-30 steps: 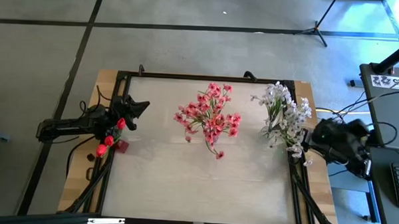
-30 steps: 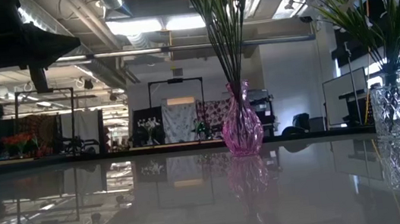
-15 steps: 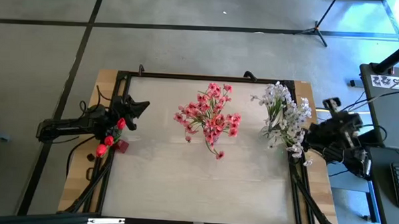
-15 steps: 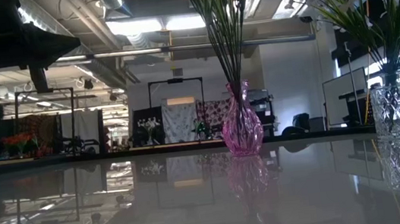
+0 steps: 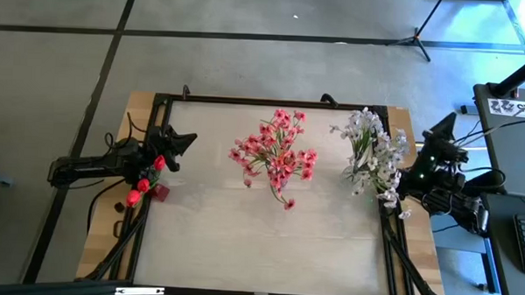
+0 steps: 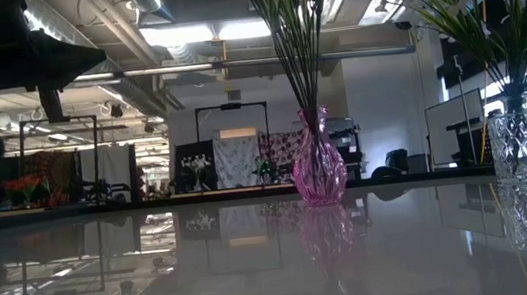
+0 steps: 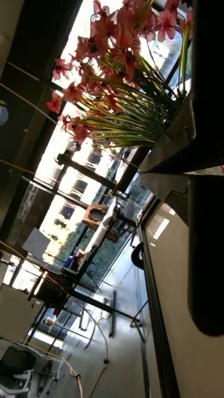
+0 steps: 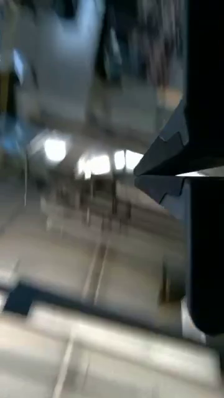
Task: Sort flowers into vase by color
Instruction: Return to Home Position
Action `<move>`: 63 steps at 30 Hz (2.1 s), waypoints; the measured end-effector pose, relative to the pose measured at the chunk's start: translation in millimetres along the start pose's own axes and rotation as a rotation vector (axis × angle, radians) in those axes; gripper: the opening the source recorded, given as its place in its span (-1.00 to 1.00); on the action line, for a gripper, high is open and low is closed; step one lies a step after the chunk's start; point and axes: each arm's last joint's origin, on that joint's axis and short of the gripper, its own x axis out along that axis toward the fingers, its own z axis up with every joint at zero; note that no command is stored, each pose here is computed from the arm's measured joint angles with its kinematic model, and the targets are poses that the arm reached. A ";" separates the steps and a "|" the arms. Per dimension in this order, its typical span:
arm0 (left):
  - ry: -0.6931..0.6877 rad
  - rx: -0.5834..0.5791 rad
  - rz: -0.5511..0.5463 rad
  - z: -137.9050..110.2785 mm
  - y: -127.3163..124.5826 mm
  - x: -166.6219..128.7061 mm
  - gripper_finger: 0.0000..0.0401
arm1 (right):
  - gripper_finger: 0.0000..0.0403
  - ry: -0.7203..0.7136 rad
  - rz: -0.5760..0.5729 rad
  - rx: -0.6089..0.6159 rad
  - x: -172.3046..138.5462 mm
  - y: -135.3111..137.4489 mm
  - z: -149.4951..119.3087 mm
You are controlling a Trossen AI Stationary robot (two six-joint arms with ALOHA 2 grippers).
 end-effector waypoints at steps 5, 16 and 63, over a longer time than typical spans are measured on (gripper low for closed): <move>-0.001 0.000 0.001 0.0 0.0 0.0 -1.00 | -0.98 0.045 -0.372 -0.401 -2.1 -10.7 -0.4; -0.001 0.000 0.001 0.0 0.0 0.0 -1.00 | -0.98 0.380 -0.530 -1.045 -11.5 -25.8 -32.8; 0.000 0.000 0.000 -0.1 0.0 0.0 -1.00 | -0.98 0.517 -0.528 -1.274 -21.2 -36.9 -48.1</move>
